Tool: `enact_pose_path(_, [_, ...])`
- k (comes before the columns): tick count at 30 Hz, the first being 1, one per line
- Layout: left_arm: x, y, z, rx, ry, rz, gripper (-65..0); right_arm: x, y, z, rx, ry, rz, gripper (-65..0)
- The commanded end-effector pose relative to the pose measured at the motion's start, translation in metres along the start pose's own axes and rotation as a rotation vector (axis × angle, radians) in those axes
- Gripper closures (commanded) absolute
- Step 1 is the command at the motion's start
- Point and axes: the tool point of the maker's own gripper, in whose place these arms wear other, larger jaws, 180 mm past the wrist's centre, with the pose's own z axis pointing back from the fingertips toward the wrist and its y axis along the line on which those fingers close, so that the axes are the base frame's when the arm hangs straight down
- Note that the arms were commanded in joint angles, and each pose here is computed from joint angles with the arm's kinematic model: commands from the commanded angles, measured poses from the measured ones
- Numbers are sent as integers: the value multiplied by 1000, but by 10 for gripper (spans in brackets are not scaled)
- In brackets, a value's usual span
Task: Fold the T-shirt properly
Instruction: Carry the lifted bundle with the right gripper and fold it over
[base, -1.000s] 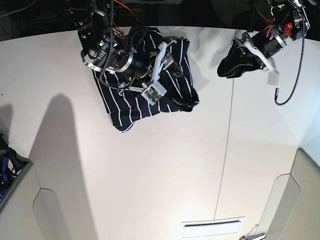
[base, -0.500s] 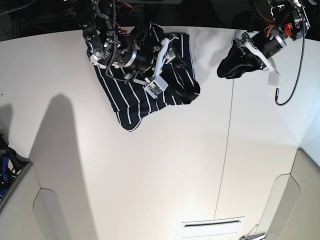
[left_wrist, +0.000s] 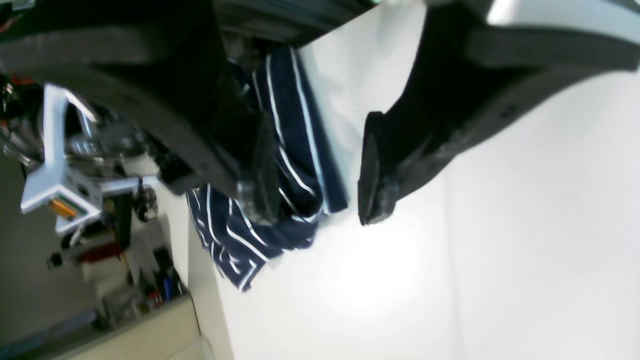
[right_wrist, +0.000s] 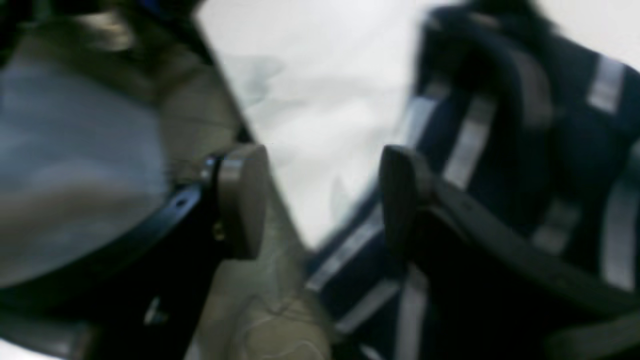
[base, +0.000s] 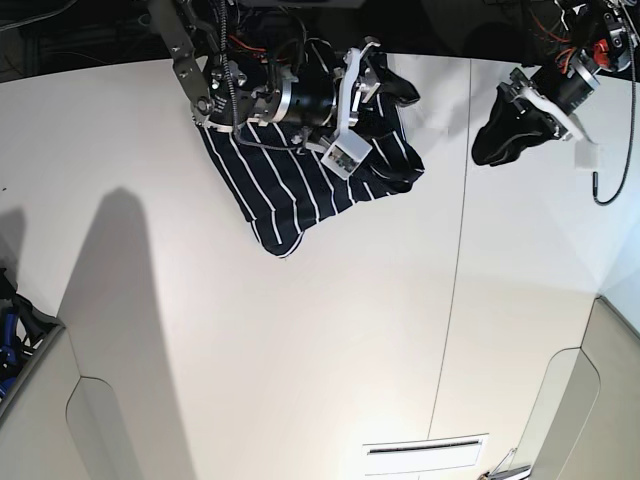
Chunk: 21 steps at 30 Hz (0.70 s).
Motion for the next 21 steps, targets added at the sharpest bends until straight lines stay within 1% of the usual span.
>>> enact_pose_path(1, [13,-6,6,-26,-40,-21,-270,15,12,0,44,-50,19,-340])
enact_pose_path(4, [19,-5,17,-30,-62,-10,-270,15,26,-7,84,-41,33,-340])
enact_pose_path(7, [20,-3,22,-23,-62,-8,-270,15,41,-14,120,-33,64,-340])
enact_pose_path(9, [20,-3,23,-22,-62,-10,-270,19,40,-18,90,-21,108,-340])
enact_pose_path(12, [19,-3,23,-21,-49,-13,-270,35,37,-21,60,-44,140,-338])
enact_pose_path(13, [17,-3,23,-21,-38,-14,-270,42,35,-21,50,-53,153,-325])
enact_pose_path(16, [10,-4,23,-22,2,-21,-270,58,24,-17,-8,-66,209,-237])
enact_pose_path(21, [12,-14,25,-24,12,-63,-270,73,-16,-5,-191,-33,311,-59])
